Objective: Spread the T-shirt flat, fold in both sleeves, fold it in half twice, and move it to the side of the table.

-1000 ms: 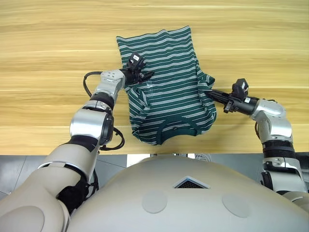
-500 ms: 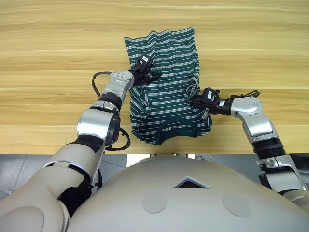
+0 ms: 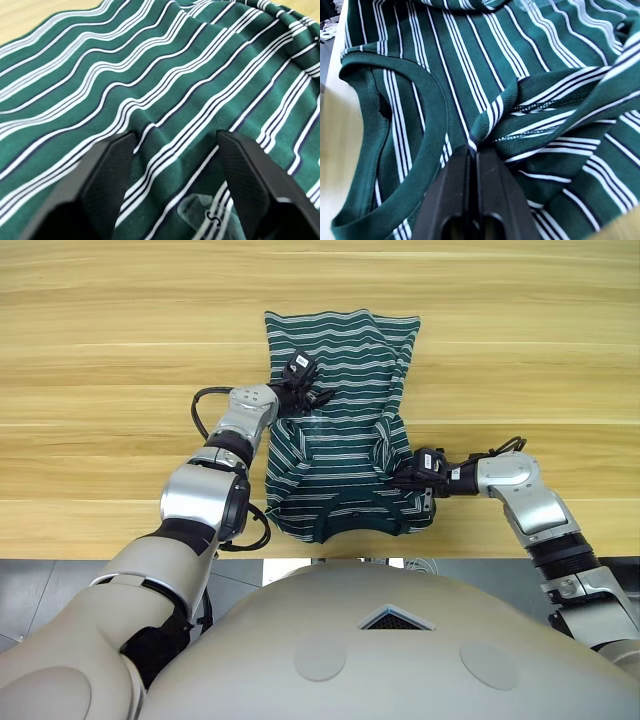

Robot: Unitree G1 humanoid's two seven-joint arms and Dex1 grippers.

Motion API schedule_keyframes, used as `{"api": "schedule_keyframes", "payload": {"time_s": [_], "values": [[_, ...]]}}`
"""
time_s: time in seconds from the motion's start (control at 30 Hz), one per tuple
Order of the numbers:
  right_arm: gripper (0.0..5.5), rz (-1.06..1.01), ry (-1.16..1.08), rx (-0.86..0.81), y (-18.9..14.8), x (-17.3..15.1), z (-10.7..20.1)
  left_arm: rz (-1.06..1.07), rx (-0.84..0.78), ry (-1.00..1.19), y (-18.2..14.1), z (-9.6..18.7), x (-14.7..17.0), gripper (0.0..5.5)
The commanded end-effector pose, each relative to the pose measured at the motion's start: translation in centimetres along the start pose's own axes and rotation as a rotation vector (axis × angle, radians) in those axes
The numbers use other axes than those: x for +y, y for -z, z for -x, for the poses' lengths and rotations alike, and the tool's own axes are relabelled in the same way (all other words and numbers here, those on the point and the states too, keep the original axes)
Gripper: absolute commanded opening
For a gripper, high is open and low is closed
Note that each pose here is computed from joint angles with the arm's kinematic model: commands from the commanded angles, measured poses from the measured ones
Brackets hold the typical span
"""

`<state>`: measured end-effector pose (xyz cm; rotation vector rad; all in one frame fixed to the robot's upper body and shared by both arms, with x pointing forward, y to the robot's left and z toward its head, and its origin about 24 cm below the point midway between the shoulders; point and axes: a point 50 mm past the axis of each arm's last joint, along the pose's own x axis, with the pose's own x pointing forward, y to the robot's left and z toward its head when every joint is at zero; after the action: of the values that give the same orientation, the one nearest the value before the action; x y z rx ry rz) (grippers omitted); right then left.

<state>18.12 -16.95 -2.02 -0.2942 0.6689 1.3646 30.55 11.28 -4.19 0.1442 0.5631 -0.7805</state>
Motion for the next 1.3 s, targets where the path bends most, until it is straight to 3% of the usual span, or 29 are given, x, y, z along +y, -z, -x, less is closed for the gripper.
{"api": "schedule_keyframes", "payload": {"time_s": [0.03, 0.17, 0.57, 0.67, 0.77, 0.83, 0.9, 0.97, 1.03, 1.17, 1.3], "values": [[0.02, -0.013, 0.002, 0.020, 0.3, -0.6, -0.1, 0.002, 0.054, 0.000, 0.9, 0.2, 0.0, 2.90], [0.02, -0.036, -0.004, -0.023, 0.0, -0.8, -0.2, 0.002, 0.053, 0.004, 0.9, 0.2, 0.0, 2.90], [2.23, -0.041, -0.169, -0.139, -1.4, 0.7, 0.9, -0.017, 0.041, -0.009, 0.5, 0.5, 0.6, 2.90], [2.23, -0.045, -0.167, -0.196, -1.9, 0.1, 1.5, -0.046, -0.051, -0.028, -1.2, 0.8, 1.5, 2.90], [2.23, 0.049, -0.092, -0.260, -2.1, -1.6, 3.8, -0.048, -0.358, -0.025, -5.4, 2.1, 2.9, 2.90], [2.23, 0.141, 0.052, -0.273, -1.2, -3.5, 6.6, -0.072, -0.690, -0.045, -8.8, 5.1, 4.5, 2.90], [2.23, 0.218, 0.164, -0.266, -0.2, -4.4, 8.7, -0.139, -0.902, -0.058, -10.0, 8.2, 5.3, 2.90], [2.23, 0.272, 0.206, -0.222, 0.9, -4.6, 9.7, -0.238, -0.976, -0.077, -8.8, 11.5, 5.2, 2.90], [2.23, 0.316, 0.218, -0.115, 2.5, -4.7, 10.0, -0.428, -0.838, -0.122, -4.8, 14.5, 4.2, 2.90], [2.96, 0.428, 0.159, 0.066, 4.9, -3.8, 10.1, -0.663, -0.360, -0.069, 5.1, 20.2, 0.8, 3.54], [3.21, 0.586, 0.047, 0.100, 4.6, -3.3, 9.7, -0.780, -0.025, 0.078, 11.3, 24.5, -2.8, 4.16]]}}
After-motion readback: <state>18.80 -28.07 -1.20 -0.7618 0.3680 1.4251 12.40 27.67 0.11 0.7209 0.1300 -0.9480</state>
